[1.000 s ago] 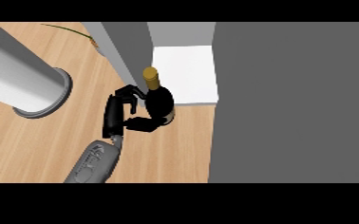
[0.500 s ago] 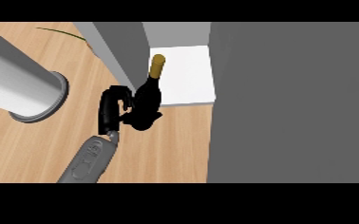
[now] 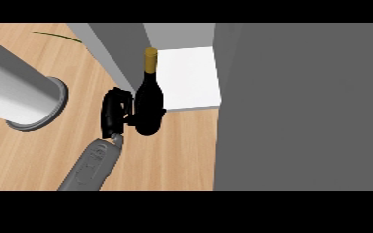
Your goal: Pick up the wine, place it into the cabinet and close the cabinet
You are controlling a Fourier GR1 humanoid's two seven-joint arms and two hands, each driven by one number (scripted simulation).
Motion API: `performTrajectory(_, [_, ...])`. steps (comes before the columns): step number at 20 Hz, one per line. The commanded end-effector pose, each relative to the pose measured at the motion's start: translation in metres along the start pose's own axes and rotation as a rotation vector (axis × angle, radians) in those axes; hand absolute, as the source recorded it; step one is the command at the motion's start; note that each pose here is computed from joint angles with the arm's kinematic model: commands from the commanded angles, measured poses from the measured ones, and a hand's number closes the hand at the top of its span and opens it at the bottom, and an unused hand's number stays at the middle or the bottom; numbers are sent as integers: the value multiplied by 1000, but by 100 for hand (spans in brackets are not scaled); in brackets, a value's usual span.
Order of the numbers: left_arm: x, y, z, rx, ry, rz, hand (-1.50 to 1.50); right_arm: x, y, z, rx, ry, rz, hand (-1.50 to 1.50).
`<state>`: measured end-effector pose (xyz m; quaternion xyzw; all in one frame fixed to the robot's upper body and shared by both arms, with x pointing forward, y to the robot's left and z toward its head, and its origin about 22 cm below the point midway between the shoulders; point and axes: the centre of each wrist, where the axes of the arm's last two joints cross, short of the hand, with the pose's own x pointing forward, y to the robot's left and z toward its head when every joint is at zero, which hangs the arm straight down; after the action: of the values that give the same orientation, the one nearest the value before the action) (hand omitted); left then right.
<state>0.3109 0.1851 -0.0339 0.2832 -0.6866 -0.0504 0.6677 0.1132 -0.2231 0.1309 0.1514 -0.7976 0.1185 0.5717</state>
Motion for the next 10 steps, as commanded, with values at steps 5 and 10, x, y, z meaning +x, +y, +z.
performTrajectory(5, [55, -51, -19, -138, 13, 64, 150, 8, 3, 3, 33, -26, -67, -150])
performTrajectory(10, [44, -54, -15, -58, 44, 73, 150, 5, 5, 3, 41, -13, -70, -150])
